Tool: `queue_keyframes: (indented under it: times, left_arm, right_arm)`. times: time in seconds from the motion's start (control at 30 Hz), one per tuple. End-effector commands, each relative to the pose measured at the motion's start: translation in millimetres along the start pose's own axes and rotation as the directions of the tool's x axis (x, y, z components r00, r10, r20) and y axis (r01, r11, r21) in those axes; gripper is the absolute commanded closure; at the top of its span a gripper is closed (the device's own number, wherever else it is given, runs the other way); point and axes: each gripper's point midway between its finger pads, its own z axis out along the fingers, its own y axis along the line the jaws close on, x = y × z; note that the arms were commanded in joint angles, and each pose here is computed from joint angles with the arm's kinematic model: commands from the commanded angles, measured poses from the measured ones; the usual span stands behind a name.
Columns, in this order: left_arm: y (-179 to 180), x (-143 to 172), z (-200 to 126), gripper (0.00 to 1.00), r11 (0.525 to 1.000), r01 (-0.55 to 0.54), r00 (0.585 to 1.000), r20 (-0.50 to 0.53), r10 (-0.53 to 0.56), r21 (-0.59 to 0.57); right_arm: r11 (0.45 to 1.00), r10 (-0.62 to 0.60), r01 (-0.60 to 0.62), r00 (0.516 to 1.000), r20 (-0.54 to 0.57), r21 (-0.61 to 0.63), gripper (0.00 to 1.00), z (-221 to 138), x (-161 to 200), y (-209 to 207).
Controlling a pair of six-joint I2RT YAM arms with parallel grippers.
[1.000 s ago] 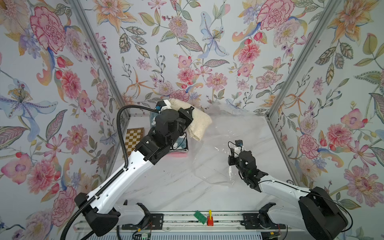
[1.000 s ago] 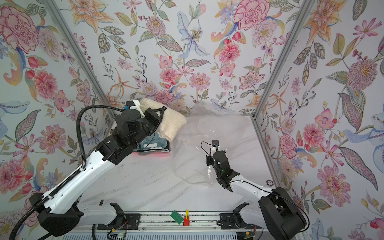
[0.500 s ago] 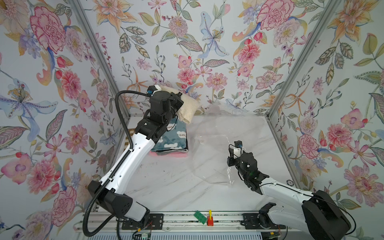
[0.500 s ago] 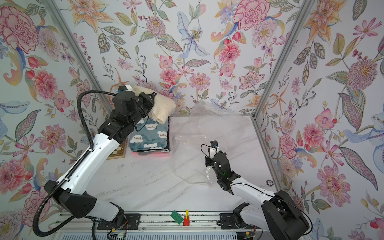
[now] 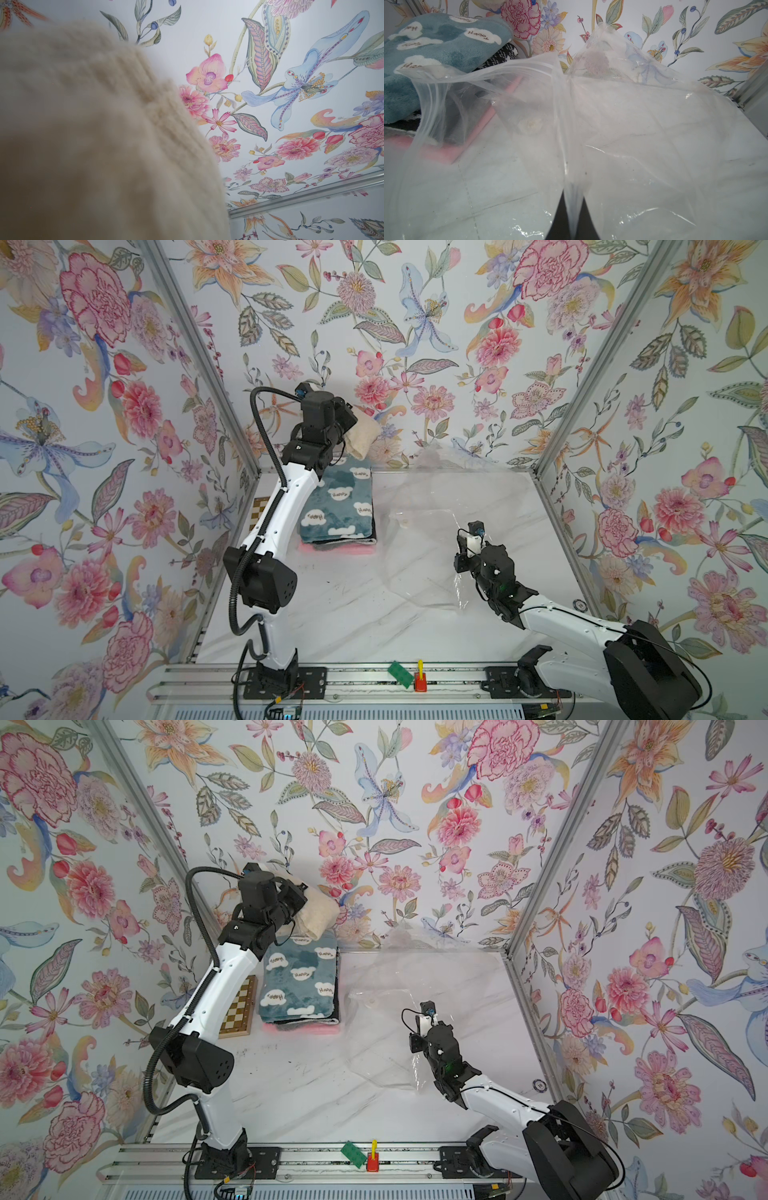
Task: Take the blanket out of the vacuum bag
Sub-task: Place the blanket at the center of the board.
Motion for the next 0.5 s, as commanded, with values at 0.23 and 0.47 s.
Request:
queue_keyframes:
  times: [0.23,0.47]
  left_arm:
    - [14,-36,22,1.00,0.999,-0.032,0.999,0.027,0.031,0.042]
    - [35,-53,29,1.00,0.998,-0.051,0.998,0.048,0.049,0.033]
  right_arm:
    - [1.000,-0.011,0.011,1.000,0.007,-0.014,1.00,4,-1,3]
    - [1.000,-0.011,0.011,1.000,0.015,-0.015,1.00,2,-4,3]
